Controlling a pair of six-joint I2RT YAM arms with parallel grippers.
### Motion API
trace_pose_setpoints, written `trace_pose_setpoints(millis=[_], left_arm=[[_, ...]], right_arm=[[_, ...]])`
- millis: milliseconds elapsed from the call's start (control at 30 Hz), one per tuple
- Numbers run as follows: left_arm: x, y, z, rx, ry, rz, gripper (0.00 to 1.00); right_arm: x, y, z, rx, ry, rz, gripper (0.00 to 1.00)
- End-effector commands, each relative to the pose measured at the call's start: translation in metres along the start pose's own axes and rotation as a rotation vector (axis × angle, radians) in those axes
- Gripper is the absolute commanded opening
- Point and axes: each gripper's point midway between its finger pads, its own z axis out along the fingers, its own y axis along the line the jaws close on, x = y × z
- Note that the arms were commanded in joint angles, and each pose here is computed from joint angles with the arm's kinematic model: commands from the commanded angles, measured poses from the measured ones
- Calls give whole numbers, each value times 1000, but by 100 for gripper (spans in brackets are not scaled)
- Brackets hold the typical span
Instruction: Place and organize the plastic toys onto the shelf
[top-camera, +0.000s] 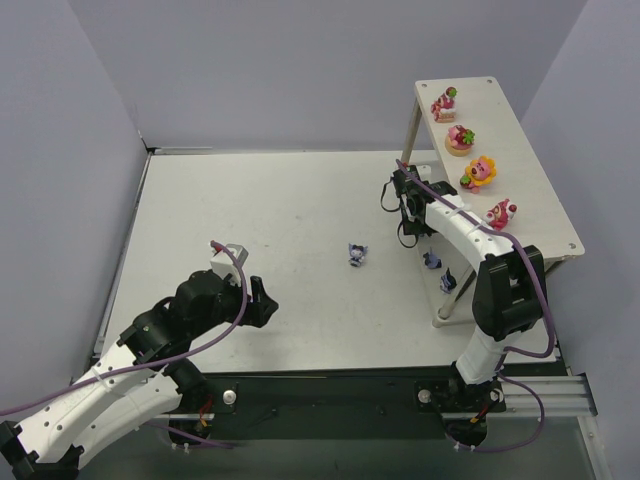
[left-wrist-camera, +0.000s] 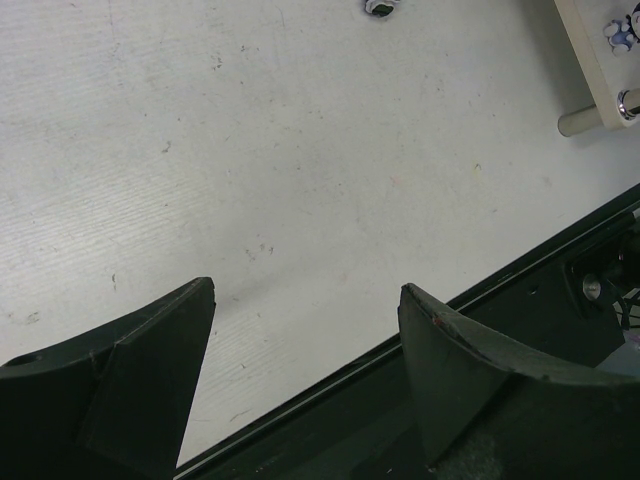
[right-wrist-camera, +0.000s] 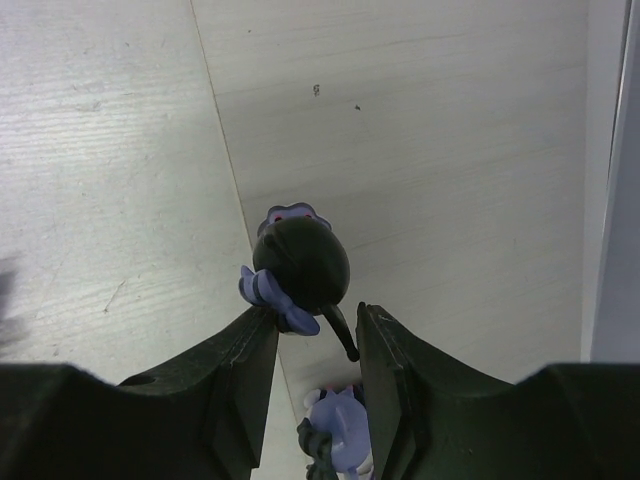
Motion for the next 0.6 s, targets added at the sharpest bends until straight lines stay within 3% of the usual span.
trace_pose_setpoints(millis=[0,567], left_arm=[[-12,-7,-2,30,-47,-10,84],[-13,-6,-3,27,-51,-10,84]], right_arm=[[1,-21,-5,79,-8,45,38],[-2,-22,-4,93,-28,61,37]])
